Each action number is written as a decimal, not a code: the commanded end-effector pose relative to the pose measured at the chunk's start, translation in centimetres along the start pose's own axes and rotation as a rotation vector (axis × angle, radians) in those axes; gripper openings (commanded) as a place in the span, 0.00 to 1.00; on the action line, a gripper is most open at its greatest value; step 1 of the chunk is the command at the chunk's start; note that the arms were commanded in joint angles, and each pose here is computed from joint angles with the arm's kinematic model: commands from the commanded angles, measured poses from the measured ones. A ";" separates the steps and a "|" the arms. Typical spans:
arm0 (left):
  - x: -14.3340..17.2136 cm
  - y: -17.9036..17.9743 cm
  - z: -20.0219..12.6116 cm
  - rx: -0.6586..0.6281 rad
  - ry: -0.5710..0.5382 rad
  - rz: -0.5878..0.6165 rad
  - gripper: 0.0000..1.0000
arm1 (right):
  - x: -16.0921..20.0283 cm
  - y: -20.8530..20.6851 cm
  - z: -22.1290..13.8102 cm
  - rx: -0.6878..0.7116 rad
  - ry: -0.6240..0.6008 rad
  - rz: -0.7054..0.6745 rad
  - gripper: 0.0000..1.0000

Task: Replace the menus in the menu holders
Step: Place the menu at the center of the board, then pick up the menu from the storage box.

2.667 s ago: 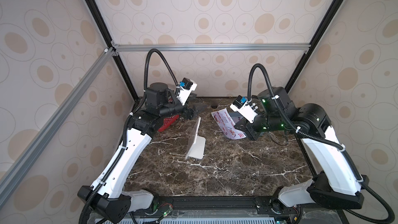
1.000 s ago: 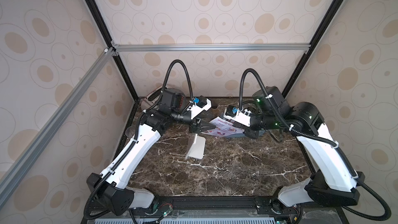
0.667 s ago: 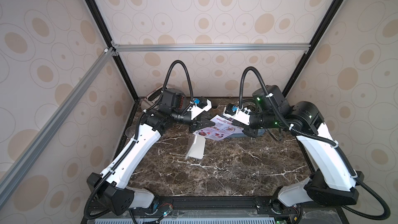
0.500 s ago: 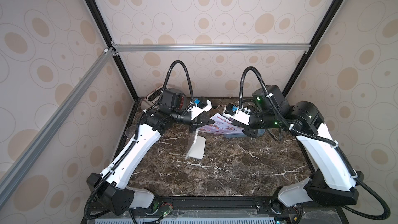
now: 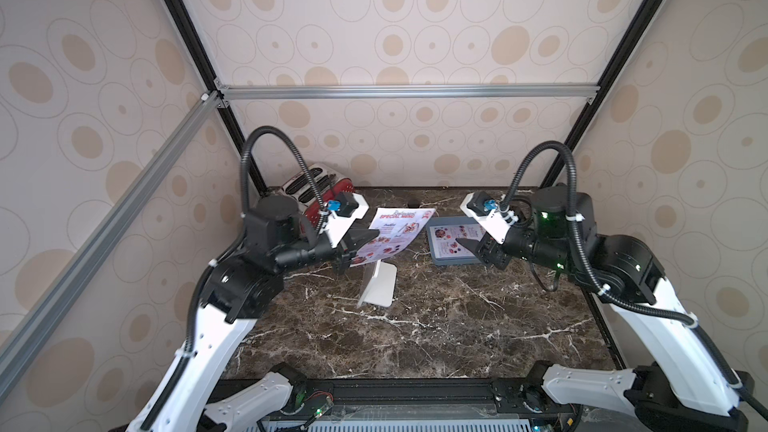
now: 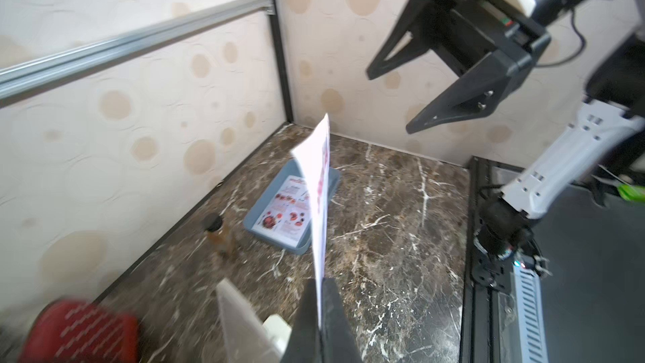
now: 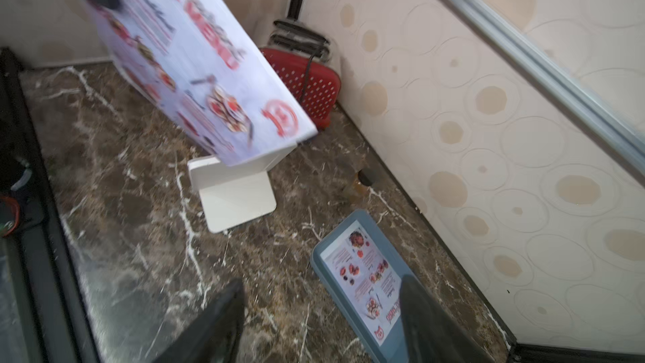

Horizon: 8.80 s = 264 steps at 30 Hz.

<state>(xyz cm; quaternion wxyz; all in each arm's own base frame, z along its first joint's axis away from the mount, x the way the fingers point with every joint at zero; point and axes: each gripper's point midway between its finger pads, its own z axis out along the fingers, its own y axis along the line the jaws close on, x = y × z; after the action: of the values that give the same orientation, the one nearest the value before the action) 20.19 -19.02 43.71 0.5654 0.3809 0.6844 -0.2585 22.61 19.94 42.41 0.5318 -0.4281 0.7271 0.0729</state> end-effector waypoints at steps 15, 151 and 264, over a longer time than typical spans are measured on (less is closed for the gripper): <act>17.0 10.7 -2.7 -0.538 0.393 -0.584 0.00 | 1.8 0.0 4.4 0.063 0.020 0.133 0.69; 29.9 5.2 37.0 -0.640 0.832 -0.586 0.45 | 40.8 -14.8 24.7 0.169 0.884 1.047 0.82; 27.1 3.1 39.4 -0.507 0.675 0.729 0.20 | 28.9 -16.2 22.5 -0.300 0.257 1.626 0.82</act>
<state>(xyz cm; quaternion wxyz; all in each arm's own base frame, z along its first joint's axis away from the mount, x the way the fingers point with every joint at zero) 43.09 -41.30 7.70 0.4183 0.5103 0.7113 0.2424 47.40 8.60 9.22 0.1161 0.1370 0.8597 0.4782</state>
